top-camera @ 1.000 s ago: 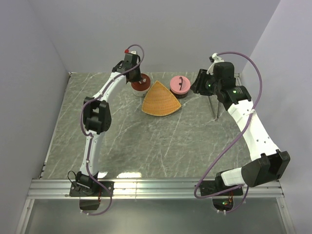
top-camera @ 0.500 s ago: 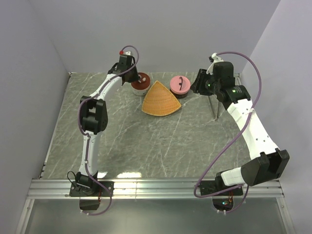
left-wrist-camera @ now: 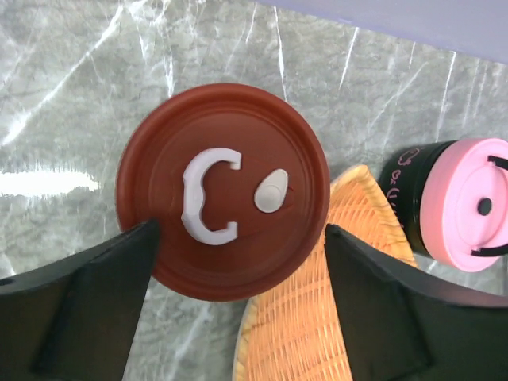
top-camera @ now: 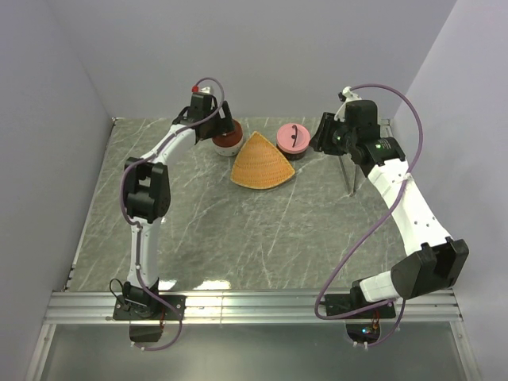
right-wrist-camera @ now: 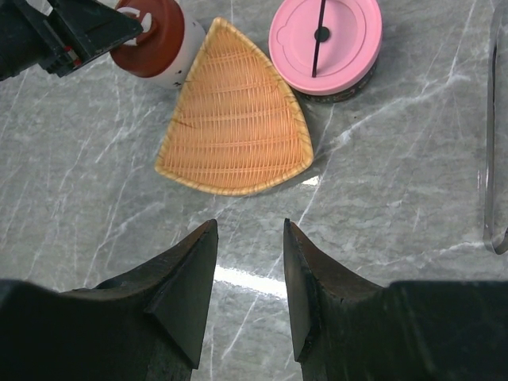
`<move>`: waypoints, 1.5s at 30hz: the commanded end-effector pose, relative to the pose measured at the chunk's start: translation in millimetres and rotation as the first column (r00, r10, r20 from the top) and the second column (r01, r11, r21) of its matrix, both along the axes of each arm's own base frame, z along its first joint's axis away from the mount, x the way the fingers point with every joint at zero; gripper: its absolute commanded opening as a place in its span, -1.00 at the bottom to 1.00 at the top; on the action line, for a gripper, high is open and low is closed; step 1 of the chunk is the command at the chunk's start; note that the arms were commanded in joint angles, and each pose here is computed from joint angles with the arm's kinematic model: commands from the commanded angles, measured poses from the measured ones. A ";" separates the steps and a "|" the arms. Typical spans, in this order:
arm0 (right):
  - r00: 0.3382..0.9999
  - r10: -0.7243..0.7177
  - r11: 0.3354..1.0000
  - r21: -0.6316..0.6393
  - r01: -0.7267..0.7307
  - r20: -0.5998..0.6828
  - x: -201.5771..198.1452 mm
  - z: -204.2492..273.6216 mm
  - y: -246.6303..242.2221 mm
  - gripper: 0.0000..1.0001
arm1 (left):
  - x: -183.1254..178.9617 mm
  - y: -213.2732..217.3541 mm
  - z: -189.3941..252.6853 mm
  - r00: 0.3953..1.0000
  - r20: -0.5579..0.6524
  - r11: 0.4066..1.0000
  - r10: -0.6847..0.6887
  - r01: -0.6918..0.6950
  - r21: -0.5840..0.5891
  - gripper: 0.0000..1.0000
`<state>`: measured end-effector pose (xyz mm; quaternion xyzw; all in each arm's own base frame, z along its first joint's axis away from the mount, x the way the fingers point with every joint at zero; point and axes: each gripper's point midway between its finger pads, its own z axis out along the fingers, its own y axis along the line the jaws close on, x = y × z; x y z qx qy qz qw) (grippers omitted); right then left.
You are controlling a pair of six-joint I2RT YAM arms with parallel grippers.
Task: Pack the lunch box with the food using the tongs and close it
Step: Put the lid back on the lunch box
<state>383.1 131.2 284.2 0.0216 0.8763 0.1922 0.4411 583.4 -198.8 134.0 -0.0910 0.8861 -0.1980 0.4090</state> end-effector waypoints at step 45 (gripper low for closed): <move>0.972 -0.149 0.986 -0.047 0.160 0.183 -28.9 25.8 -81.2 -0.04 | -230.5 187.7 168.8 0.880 0.327 0.929 0.343 -0.370 0.021 0.99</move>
